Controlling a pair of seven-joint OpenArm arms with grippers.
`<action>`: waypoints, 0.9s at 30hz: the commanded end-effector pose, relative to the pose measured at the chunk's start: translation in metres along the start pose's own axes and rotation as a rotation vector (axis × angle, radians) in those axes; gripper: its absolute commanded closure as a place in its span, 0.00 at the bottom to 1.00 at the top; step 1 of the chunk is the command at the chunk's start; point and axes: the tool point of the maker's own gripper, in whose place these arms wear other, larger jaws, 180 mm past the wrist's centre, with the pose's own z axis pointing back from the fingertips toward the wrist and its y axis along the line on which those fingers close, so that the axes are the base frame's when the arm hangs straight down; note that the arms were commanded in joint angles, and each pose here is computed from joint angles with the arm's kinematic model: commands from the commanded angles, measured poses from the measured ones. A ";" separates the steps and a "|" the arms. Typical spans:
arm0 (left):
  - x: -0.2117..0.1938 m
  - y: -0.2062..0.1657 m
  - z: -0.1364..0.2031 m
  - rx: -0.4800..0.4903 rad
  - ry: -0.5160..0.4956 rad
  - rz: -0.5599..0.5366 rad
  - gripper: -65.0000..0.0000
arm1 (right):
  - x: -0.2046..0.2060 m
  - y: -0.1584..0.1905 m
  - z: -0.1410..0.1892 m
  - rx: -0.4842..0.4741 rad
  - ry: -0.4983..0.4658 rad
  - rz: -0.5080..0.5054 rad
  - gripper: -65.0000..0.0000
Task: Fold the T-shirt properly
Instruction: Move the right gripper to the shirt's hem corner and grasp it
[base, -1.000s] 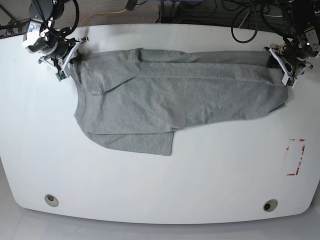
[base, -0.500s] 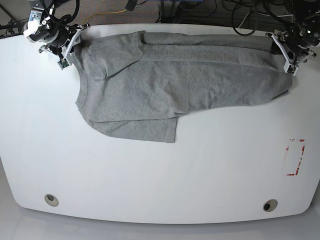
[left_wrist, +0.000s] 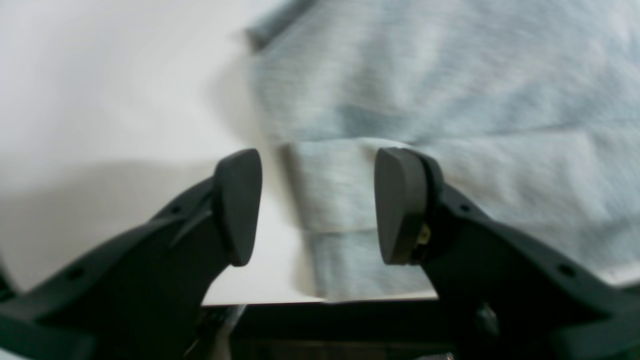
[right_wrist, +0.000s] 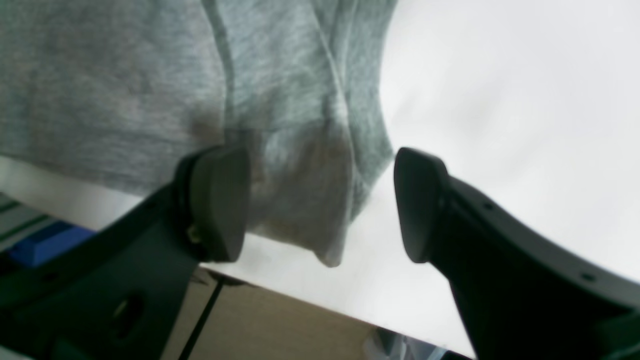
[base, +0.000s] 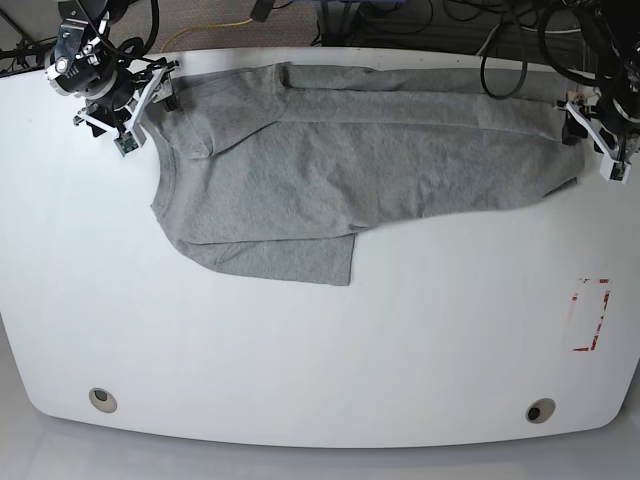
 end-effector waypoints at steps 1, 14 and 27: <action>0.021 0.013 0.006 0.043 -0.055 -0.017 0.48 | 0.017 -0.015 0.007 -0.042 -0.049 0.011 0.34; 0.058 0.039 -0.043 0.103 -0.004 0.016 0.49 | 0.091 -0.065 -0.020 -0.069 -0.191 -0.072 0.34; 0.072 0.033 -0.060 0.056 -0.056 0.034 0.49 | 0.154 -0.100 -0.052 -0.004 -0.275 -0.204 0.34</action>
